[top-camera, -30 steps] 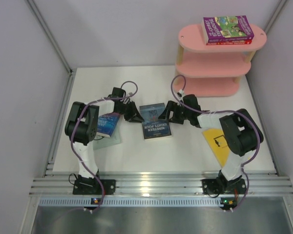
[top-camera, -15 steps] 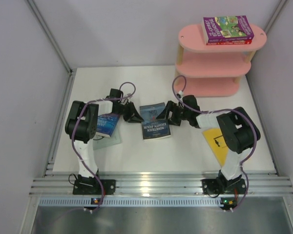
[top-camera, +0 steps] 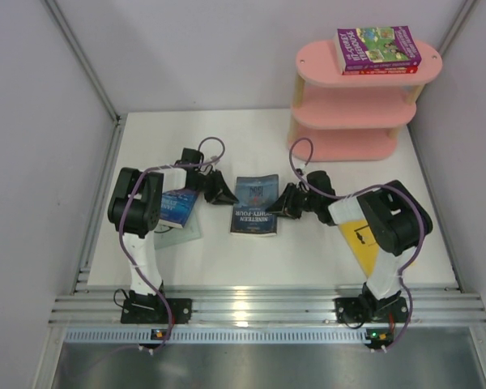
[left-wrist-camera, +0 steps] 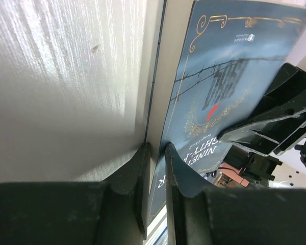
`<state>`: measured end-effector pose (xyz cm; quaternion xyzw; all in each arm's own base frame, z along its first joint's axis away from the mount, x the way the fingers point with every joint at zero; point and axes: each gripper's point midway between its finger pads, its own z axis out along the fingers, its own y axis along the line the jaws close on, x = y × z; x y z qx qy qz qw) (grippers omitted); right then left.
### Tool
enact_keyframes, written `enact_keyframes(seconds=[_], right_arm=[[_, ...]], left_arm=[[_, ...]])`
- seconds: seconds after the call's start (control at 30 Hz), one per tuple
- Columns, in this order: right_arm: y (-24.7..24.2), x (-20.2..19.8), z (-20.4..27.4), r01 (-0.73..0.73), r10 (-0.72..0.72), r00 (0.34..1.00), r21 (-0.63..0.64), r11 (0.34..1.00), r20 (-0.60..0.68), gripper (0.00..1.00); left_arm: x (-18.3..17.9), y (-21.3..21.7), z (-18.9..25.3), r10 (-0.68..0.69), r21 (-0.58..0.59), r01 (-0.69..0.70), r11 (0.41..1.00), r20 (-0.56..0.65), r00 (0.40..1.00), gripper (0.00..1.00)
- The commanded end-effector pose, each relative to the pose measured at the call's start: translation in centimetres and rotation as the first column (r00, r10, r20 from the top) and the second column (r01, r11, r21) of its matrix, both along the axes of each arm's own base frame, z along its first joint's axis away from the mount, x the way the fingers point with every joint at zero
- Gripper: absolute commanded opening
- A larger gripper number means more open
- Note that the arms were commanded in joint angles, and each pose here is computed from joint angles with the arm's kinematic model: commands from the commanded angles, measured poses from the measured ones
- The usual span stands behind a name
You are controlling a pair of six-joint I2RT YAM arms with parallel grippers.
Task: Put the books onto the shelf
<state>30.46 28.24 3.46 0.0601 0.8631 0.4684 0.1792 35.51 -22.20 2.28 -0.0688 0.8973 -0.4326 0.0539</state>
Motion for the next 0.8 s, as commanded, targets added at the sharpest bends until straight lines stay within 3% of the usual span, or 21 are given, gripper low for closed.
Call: enact_keyframes(seconds=[0.0, 0.07, 0.1, 0.13, 0.27, 0.3, 0.43, 0.63, 0.67, 0.77], right_arm=[[1.8, -0.4, 5.4, -0.088, 0.066, 0.986, 0.145, 0.985, 0.151, 0.18], [1.5, -0.7, 5.6, -0.075, 0.052, 0.986, 0.142, 0.987, 0.158, 0.10], [1.4, -0.6, 6.5, -0.073, 0.045, 0.983, 0.149, 0.986, 0.180, 0.01], [1.0, -0.8, 6.5, -0.058, 0.031, 0.984, 0.148, 0.987, 0.178, 0.00], [-0.6, -0.9, 8.9, 0.002, -0.041, 0.980, 0.193, 0.981, 0.195, 0.00], [-1.6, -0.5, 9.4, 0.033, -0.074, 0.977, 0.204, 0.978, 0.198, 0.00], [-5.2, -0.6, 11.3, 0.127, -0.173, 0.966, 0.233, 0.964, 0.190, 0.00], [-12.7, 0.2, 15.8, 0.325, -0.368, 0.895, 0.198, 0.925, 0.251, 0.00], [-13.6, 0.2, 16.6, 0.344, -0.390, 0.883, 0.204, 0.916, 0.262, 0.00], [-16.6, 0.3, 20.0, 0.407, -0.467, 0.830, 0.241, 0.881, 0.306, 0.00]], left_arm=[[-3.2, 2.7, -6.5, 0.024, 0.224, 0.001, 0.975, -0.109, 0.994, 0.00], [-3.1, 2.5, -5.9, 0.019, 0.212, 0.004, 0.977, -0.106, 0.994, 0.01], [-3.1, 2.3, -5.6, 0.017, 0.201, 0.004, 0.980, -0.106, 0.994, 0.07], [-2.9, 2.2, -4.9, 0.022, 0.191, -0.003, 0.982, -0.097, 0.995, 0.09], [-1.5, 1.7, -1.5, 0.038, 0.166, -0.030, 0.986, -0.043, 0.998, 0.31], [-1.1, 1.7, -0.2, 0.041, 0.165, -0.038, 0.986, -0.017, 0.999, 0.41], [0.7, 1.5, 4.6, 0.041, 0.155, -0.052, 0.986, 0.073, 0.996, 0.55], [1.5, 1.2, 9.8, 0.064, 0.116, -0.082, 0.990, 0.152, 0.986, 0.85], [1.4, 1.1, 10.3, 0.067, 0.109, -0.086, 0.990, 0.161, 0.985, 0.95], [1.3, 1.1, 12.0, 0.075, 0.091, -0.094, 0.991, 0.193, 0.978, 0.98]])
